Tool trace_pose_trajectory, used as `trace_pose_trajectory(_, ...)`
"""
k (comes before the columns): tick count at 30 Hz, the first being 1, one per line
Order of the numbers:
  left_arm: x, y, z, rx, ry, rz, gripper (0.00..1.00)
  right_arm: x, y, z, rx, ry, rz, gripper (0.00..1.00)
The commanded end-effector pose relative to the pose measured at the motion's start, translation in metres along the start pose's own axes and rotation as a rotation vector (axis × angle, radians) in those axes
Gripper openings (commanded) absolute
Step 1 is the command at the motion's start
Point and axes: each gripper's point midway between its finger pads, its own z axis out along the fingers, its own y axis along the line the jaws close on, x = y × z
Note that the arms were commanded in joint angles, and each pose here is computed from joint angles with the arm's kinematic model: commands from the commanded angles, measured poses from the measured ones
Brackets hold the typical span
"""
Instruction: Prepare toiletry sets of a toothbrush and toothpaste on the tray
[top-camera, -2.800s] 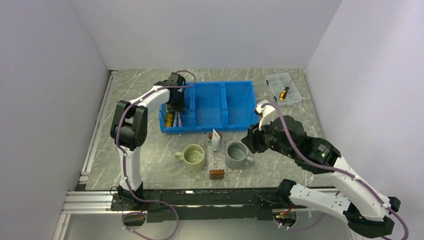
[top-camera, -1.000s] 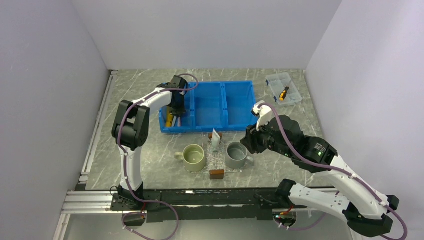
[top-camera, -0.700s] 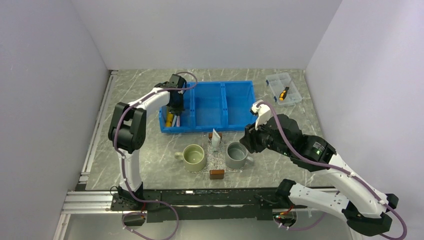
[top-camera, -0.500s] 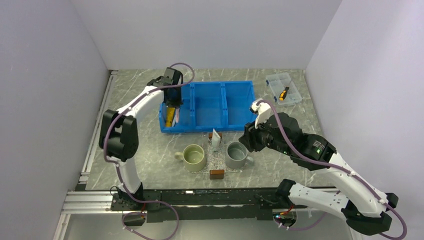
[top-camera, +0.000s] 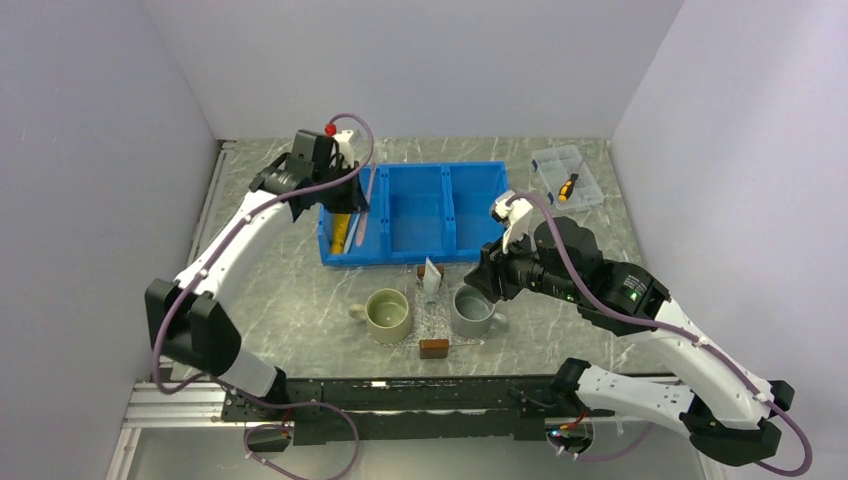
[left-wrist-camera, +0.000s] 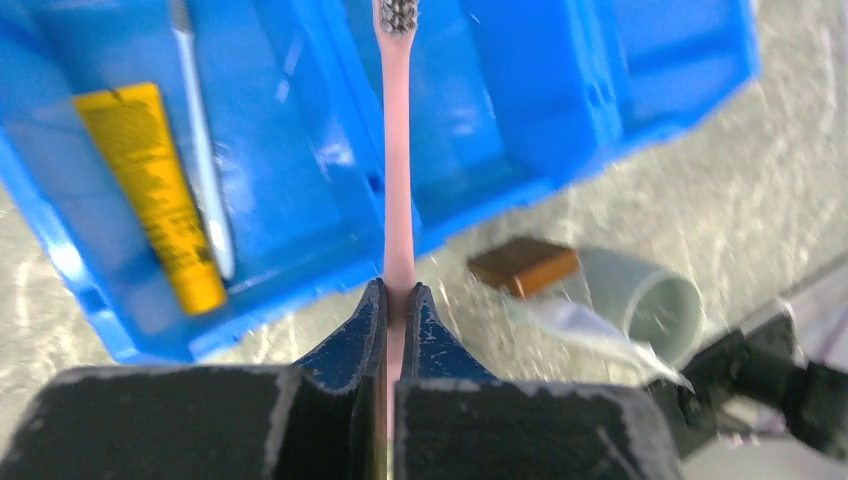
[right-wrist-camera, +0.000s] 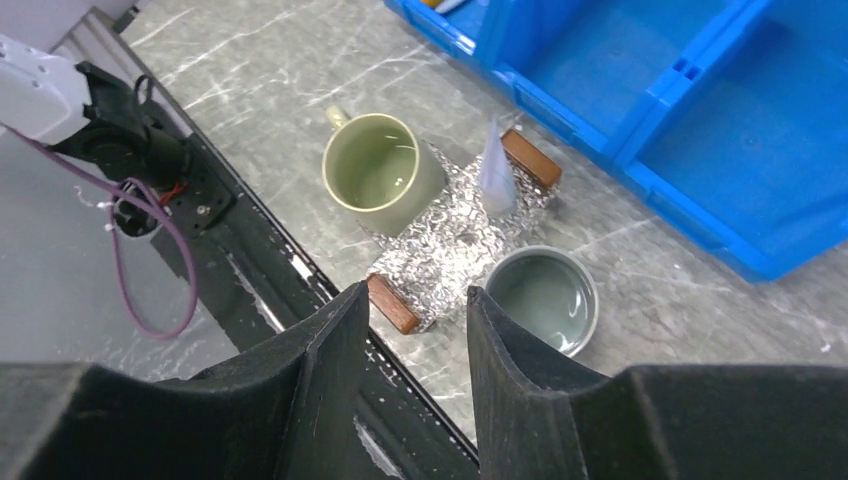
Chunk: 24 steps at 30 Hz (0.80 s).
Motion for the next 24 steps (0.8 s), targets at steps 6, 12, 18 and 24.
trace_pose_trajectory(6,0.058,-0.069,-0.08,0.403,0.029,0.1,0.0,-0.037,0.047,-0.008,-0.263,-0.126,-0.121,0.49)
trace_pose_trajectory(12,0.115,-0.093,-0.106,0.579,0.08,0.166,0.0,-0.037,0.06,0.004,-0.344,-0.12,-0.184,0.51)
trace_pose_trajectory(18,0.156,-0.107,-0.129,0.723,0.125,0.219,0.0,-0.036,0.072,0.014,-0.428,-0.1,-0.248,0.54)
trace_pose_trajectory(24,0.181,-0.113,-0.15,0.844,0.135,0.264,0.0,-0.038,0.093,0.015,-0.563,-0.108,-0.278,0.54)
